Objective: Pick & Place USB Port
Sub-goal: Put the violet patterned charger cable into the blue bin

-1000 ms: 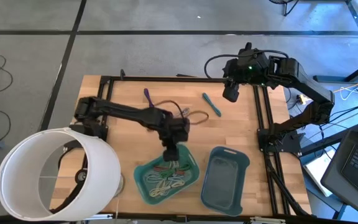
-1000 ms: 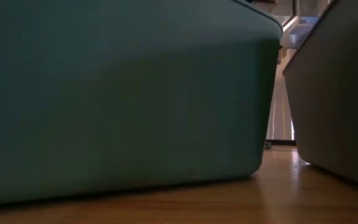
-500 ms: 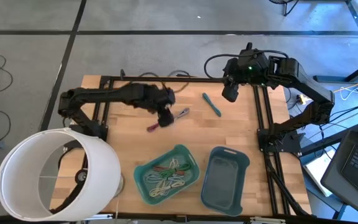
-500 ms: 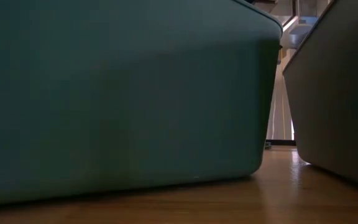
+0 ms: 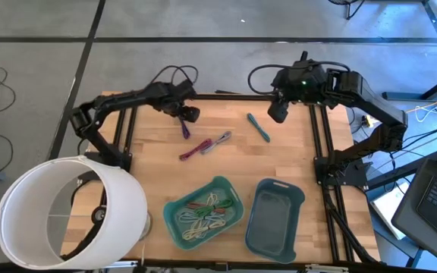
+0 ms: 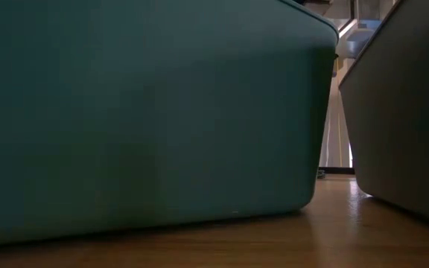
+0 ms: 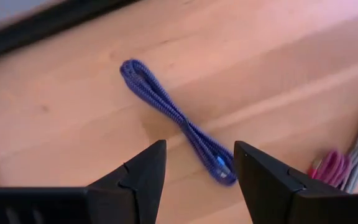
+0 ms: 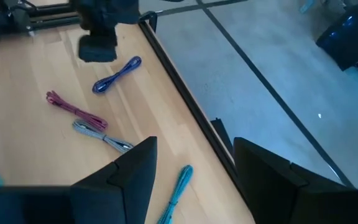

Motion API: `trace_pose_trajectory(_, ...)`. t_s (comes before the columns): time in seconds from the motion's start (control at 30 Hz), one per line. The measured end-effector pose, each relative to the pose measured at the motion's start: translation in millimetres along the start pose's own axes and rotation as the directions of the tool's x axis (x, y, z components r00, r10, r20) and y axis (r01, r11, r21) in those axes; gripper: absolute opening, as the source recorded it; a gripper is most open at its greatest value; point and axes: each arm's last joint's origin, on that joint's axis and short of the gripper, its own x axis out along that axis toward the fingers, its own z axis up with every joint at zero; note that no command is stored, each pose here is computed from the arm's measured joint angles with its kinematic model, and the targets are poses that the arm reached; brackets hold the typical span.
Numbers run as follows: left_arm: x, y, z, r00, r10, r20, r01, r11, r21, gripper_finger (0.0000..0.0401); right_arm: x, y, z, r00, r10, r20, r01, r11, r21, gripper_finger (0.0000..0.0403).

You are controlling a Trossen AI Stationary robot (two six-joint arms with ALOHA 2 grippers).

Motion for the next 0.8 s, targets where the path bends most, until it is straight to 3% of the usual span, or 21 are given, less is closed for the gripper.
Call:
trace_pose_trajectory(0.17, 19, 18, 4, 0.997, -0.076, -0.03, 0.071, 0.987, -0.145, 0.0194, 7, 2, -1, 1.0, 0.0, 0.0, 0.0, 1.0, -0.001, 0.0216)
trace_pose_trajectory(0.47, 38, 33, 6, 0.995, -0.086, -0.058, 0.07, 0.97, -0.233, 0.023, 15, 3, -2, 1.0, -0.005, -0.004, 0.005, 1.0, -0.002, 0.0216)
trace_pose_trajectory(0.8, 77, 25, 8, 0.985, -0.113, -0.13, 0.073, 0.957, -0.279, 0.0236, 16, 2, 0, 1.0, -0.01, 0.017, 0.01, 1.0, -0.016, 0.0216)
